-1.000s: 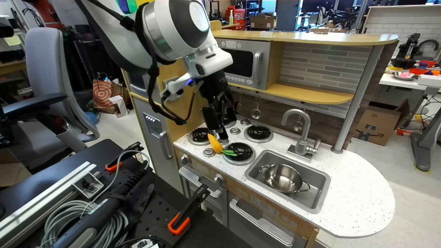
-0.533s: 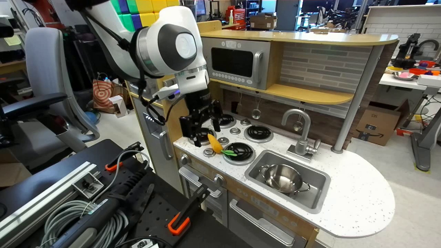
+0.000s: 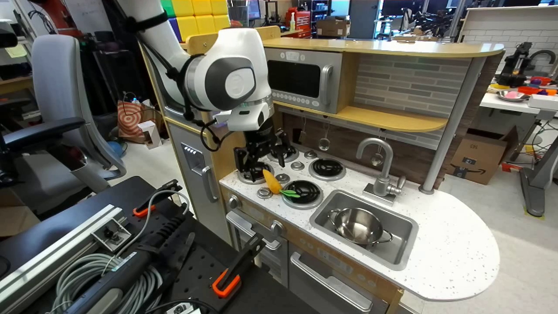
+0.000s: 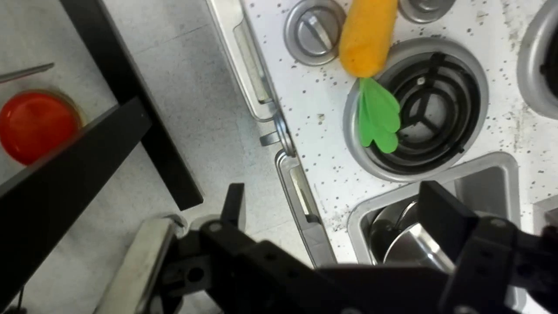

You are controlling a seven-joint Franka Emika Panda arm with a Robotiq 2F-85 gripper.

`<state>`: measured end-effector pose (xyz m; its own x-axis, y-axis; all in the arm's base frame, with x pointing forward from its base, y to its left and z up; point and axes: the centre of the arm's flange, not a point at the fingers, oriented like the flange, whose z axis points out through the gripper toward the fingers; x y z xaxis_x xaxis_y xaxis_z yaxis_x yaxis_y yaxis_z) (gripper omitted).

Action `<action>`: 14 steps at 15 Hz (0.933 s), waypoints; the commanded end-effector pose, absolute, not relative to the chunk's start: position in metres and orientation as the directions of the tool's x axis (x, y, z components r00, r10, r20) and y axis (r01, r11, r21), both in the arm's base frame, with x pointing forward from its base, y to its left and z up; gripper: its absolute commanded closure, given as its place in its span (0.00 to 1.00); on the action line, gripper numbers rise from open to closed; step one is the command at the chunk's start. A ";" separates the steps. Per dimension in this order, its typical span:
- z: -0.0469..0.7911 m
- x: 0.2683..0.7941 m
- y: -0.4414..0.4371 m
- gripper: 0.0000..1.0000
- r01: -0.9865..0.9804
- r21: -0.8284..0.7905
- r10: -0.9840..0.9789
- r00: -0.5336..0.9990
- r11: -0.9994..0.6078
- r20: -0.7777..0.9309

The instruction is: Put the carrot inside the silver pot

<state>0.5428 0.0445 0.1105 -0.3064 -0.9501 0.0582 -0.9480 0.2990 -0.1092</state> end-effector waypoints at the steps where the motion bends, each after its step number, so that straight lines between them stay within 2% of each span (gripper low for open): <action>1: 0.079 0.568 0.059 0.00 -0.880 -0.246 -0.910 -0.414 0.407 -0.022; 6: 0.062 0.595 0.080 0.00 -0.756 -0.423 -0.860 -0.493 0.499 -0.132; 7: 0.074 0.577 0.069 0.00 -0.818 -0.353 -0.887 -0.451 0.454 -0.098; 13: 0.061 0.576 0.073 0.00 -0.814 -0.366 -0.889 -0.447 0.450 -0.100; 14: 0.054 0.576 0.077 0.00 -0.781 -0.393 -0.868 -0.484 0.486 -0.111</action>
